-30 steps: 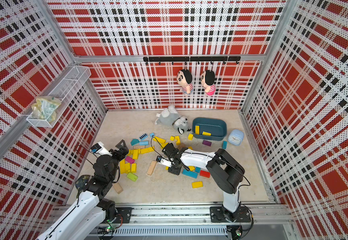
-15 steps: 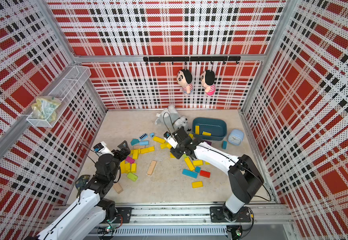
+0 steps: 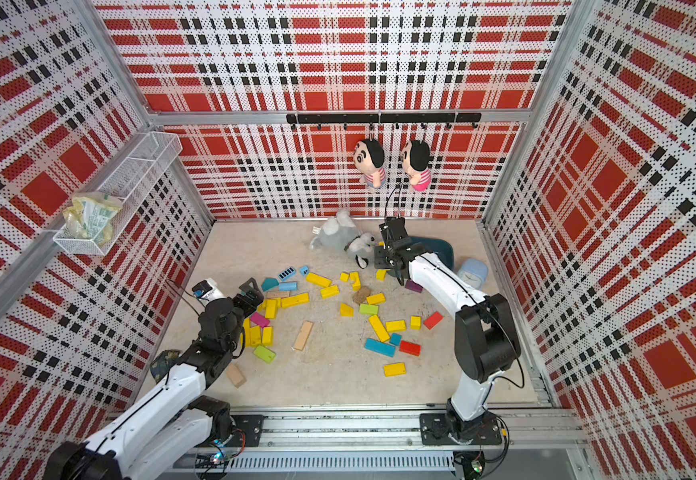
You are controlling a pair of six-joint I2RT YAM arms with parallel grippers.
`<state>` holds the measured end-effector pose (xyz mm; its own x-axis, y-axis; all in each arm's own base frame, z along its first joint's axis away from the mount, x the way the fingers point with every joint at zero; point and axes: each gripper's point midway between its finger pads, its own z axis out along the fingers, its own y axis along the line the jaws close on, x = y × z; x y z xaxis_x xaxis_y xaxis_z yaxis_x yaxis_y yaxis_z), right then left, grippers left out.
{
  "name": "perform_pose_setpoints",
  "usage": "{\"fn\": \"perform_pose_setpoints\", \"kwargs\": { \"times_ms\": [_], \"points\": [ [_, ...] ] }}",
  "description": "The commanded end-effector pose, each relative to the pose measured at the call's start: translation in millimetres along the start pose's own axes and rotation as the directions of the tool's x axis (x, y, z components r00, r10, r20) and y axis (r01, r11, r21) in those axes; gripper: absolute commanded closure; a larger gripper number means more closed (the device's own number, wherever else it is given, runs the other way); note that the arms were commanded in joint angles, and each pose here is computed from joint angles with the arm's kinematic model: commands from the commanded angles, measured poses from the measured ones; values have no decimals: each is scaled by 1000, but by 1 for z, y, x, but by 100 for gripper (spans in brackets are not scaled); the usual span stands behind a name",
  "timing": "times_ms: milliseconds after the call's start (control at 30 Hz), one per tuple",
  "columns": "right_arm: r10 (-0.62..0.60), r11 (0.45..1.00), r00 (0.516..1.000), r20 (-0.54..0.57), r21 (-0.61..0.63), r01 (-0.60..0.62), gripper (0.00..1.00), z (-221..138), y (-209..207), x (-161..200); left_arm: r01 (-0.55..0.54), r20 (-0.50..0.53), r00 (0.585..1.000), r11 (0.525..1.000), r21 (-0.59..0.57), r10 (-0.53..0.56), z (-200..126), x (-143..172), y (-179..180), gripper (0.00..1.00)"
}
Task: Pick out the yellow building blocks
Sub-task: Place the building block in the storage box.
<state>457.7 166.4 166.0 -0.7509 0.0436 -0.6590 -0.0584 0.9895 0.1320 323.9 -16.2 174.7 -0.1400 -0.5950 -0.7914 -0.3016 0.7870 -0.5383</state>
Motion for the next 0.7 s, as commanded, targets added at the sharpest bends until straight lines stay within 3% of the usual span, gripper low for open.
{"fn": "perform_pose_setpoints", "kwargs": {
  "times_ms": [0, 333, 667],
  "points": [
    [86, 995, 996, 1, 56, -86, 100, 17, -21, -12, 7, 20, 1000, 999, 47, -8, 7, -9, -21, 0],
    [133, 984, 991, -33, 127, -128, 100, 69, -64, -25, -38, -55, 998, 998, 52, 41, 32, 14, -47, 0],
    [151, 975, 984, -93, 181, -133, 98, 107, -90, -10, -85, -112, 990, 995, 50, 90, 46, 33, -62, 0]
  ]
}}
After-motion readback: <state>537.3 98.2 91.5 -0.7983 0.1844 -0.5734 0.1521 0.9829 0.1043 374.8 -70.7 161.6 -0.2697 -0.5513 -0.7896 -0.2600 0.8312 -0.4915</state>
